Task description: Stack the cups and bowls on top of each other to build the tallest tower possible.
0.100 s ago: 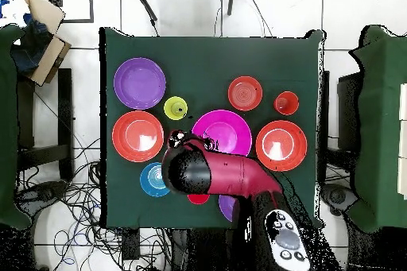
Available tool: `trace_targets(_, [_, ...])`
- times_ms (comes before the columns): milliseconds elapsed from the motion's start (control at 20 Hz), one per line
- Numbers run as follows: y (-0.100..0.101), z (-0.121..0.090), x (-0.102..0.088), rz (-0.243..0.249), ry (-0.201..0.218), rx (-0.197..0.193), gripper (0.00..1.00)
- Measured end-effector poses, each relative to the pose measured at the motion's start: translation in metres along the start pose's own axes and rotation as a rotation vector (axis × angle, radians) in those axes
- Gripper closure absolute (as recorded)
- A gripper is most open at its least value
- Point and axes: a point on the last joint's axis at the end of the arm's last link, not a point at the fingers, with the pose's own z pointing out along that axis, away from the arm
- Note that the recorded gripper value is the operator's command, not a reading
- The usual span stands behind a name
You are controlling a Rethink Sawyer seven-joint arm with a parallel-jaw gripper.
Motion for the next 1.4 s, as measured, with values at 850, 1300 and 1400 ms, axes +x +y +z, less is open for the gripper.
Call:
trace_targets(850, [0.033,-0.004,-0.045,-0.034,0.024,0.002,0.0])
trace_targets(1300, [0.027,0.013,-0.057,-0.022,0.024,0.007,0.0])
trace_targets(1400, [0.025,0.02,-0.057,-0.019,0.03,0.011,0.0])
